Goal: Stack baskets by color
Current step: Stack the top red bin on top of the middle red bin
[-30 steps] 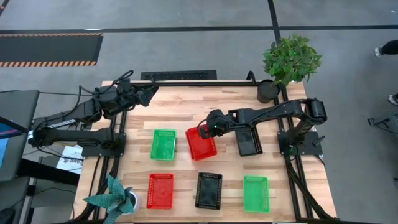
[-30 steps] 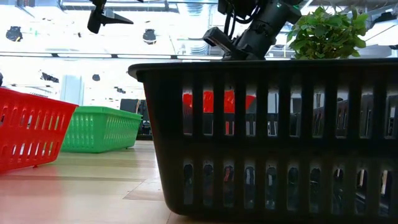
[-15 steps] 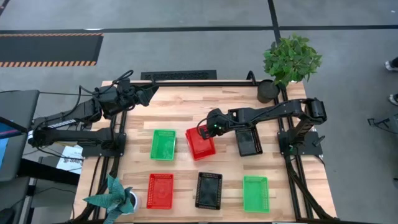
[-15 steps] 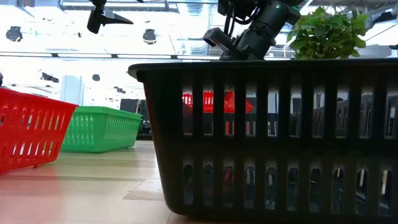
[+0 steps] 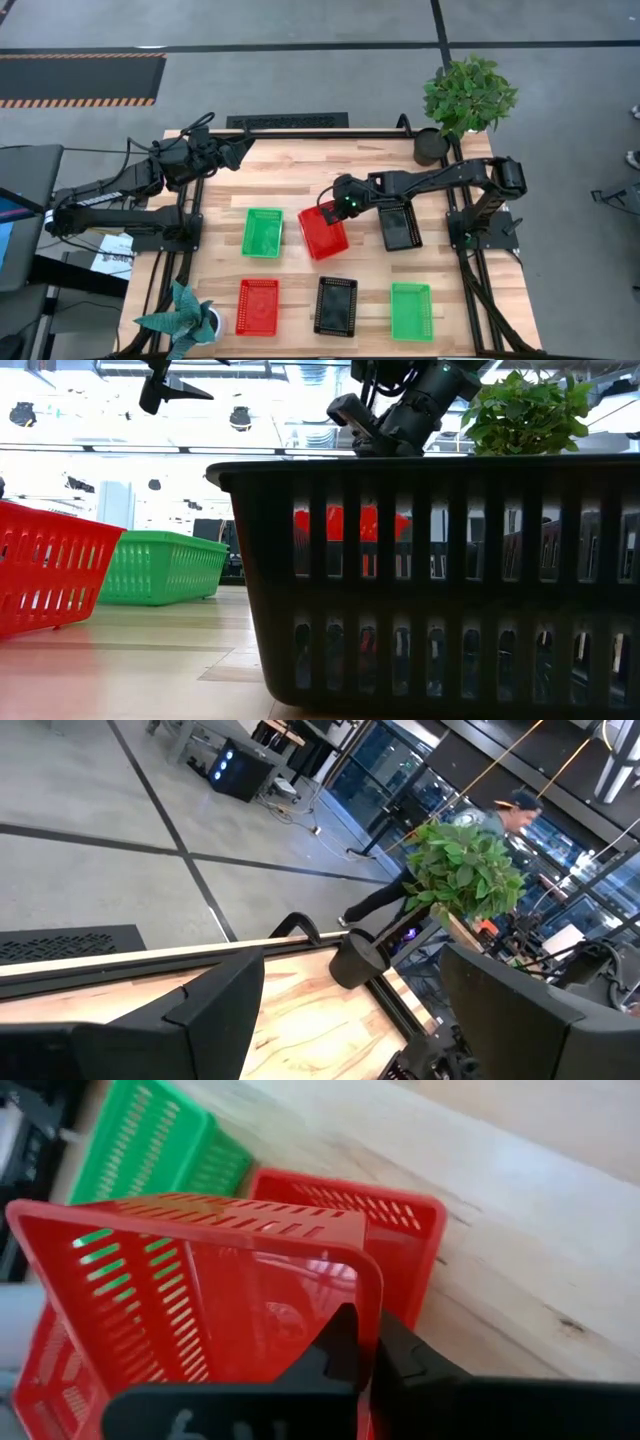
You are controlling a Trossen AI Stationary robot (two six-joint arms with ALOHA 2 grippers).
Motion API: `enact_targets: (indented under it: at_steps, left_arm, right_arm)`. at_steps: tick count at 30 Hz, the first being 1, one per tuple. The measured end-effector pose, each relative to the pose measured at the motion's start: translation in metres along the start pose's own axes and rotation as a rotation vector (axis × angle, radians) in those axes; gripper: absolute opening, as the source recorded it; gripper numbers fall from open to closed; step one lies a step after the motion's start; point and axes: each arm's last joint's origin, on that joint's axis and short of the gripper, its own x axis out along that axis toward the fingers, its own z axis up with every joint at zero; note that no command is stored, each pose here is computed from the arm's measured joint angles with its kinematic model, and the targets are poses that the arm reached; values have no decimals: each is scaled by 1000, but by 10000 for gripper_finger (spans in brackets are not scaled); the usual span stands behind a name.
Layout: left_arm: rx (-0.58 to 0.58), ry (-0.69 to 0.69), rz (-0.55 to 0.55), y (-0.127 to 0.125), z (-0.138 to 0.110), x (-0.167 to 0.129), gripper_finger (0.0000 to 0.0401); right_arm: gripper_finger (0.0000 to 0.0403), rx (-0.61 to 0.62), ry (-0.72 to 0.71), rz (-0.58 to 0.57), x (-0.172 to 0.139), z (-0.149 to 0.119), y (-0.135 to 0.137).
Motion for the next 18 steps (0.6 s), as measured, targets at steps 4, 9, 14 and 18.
enact_targets:
  at_steps: [4,9,14,18]
  left_arm:
    - [0,0,0,0,0,0,290]
    - [-2,0,0,0,0,0,290]
    - [-9,0,1,0,0,0,290]
    - [-10,-6,8,0,0,0,290]
  right_arm:
    - [8,-15,60,9,5,2,-4]
    - [43,-30,88,-7,11,2,-8]
    - [70,-51,121,-19,15,0,-11]
    - [76,-55,124,-19,14,0,-11]
